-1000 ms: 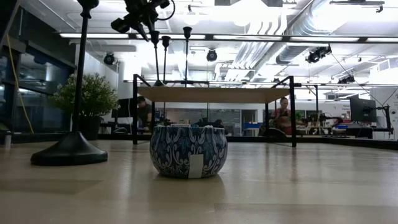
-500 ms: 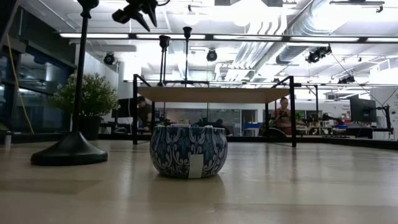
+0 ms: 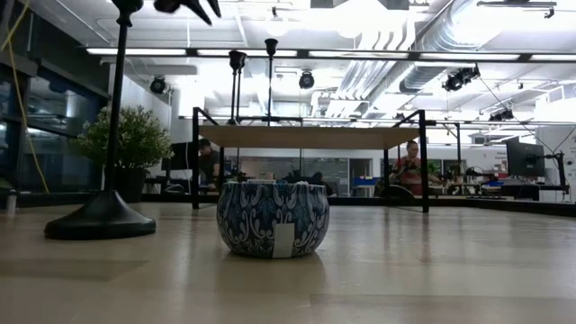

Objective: Pick & Place candle stick holders
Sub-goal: Put the black candle holder on the shelf

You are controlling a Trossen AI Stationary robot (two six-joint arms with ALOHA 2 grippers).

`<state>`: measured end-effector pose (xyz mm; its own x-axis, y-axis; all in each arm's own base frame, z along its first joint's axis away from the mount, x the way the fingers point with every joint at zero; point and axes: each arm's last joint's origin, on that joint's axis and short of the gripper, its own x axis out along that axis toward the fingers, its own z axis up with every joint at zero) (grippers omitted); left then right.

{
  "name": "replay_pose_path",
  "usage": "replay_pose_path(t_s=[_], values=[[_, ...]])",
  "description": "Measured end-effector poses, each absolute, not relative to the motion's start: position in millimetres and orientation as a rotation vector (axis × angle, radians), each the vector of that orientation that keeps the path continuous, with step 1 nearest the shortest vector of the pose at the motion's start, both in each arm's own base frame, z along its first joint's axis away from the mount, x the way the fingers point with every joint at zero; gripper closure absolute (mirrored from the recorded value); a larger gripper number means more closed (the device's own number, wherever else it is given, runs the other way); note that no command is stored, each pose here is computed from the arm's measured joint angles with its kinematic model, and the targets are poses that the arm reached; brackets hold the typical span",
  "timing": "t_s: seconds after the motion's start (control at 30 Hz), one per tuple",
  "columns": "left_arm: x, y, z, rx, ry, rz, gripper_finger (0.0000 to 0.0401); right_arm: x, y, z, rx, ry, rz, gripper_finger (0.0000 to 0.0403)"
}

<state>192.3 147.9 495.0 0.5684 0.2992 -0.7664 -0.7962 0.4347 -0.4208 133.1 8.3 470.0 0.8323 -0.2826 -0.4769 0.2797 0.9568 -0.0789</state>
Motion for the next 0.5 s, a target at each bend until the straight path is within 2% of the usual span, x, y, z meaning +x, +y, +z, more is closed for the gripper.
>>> replay_pose_path(t_s=[0.23, 0.5], values=[[187.2, 89.5, 511.6, -0.711, 0.623, 0.724, 0.0288, 124.5, 7.0, 471.7, 0.006, 0.493, -0.299, 0.0195], [194.7, 21.3, 479.8, -0.629, 0.767, 0.649, 0.0288, 121.5, 6.6, 471.1, 0.0, 0.502, -0.296, 0.0195]])
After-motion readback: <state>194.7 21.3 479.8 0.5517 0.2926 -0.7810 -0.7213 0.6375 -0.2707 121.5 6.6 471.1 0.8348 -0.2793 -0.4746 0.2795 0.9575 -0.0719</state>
